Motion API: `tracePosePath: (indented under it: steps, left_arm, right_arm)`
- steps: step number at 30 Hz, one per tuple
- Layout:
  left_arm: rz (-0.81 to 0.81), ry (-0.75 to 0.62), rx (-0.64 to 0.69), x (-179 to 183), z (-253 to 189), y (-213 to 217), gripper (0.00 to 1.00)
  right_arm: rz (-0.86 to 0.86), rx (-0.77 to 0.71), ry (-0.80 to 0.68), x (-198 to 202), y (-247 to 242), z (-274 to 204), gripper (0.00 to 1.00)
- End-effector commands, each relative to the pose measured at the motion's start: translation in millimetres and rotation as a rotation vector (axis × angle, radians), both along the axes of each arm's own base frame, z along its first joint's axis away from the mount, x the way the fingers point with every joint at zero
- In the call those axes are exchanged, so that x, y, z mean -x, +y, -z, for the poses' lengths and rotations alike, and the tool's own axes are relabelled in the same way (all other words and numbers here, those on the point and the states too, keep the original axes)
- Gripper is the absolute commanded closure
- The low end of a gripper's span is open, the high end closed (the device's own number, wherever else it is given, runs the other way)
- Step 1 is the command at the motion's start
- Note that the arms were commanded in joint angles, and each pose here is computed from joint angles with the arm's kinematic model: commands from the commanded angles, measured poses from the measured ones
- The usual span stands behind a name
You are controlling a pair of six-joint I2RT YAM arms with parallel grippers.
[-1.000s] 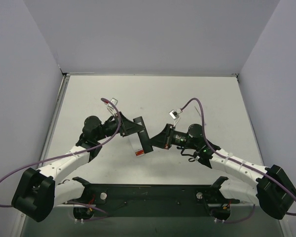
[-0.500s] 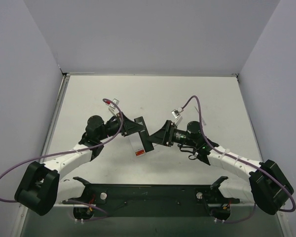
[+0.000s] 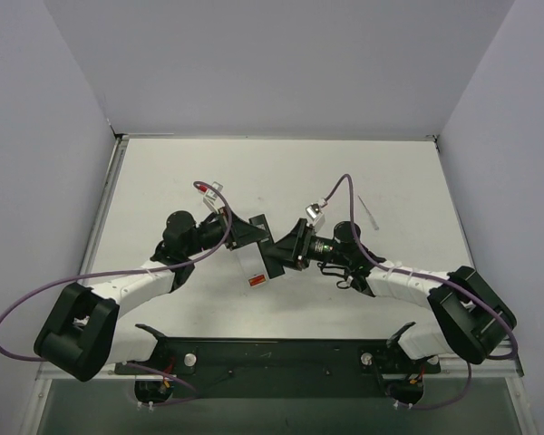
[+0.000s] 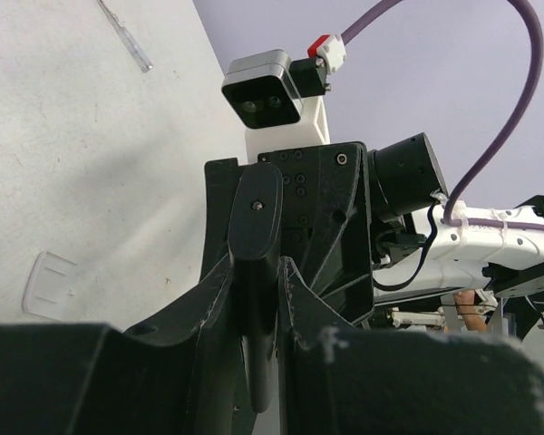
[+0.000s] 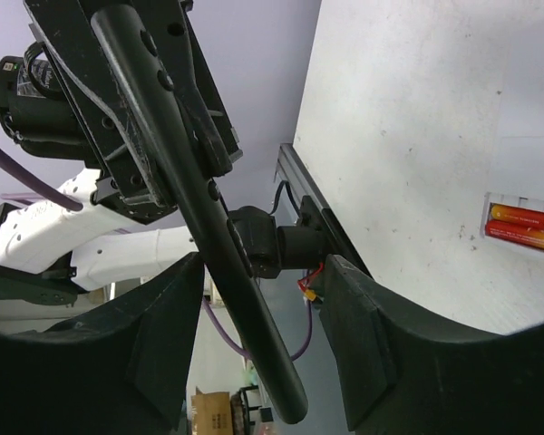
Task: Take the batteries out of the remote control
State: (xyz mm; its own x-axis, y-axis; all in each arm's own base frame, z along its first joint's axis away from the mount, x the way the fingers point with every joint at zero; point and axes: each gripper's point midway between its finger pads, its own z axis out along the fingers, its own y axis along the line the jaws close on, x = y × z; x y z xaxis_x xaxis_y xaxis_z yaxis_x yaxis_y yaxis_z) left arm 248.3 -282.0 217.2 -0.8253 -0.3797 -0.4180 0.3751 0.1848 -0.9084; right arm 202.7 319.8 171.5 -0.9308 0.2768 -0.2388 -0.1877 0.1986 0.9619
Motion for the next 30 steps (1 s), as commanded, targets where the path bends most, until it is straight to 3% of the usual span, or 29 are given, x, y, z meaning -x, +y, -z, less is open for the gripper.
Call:
tracePosePath:
  steps: [1,4,12,22,28,30]
  left_arm:
    - [0.015,-0.110,0.044,-1,-24,-3,1.00]
    - [0.017,-0.112,0.042,-1,-24,-3,1.00]
    - [-0.007,-0.112,0.034,-4,-23,-1,1.00]
    - [-0.094,-0.100,0.020,-23,-20,3,1.00]
    - [-0.123,-0.093,-0.002,-34,-17,3,1.00]
    - [-0.129,-0.100,-0.008,-38,-17,2,1.00]
  right_arm:
    - [-0.004,-0.128,-0.071,-6,7,-39,0.47]
    - [0.012,-0.127,-0.070,-8,6,-38,0.45]
    - [0.032,-0.091,-0.026,-6,1,-22,0.75]
    - [0.027,-0.008,0.073,12,-7,22,0.78]
    - [-0.002,0.043,0.123,23,-7,45,0.90]
    - [-0.007,0.049,0.127,25,-8,48,0.90]
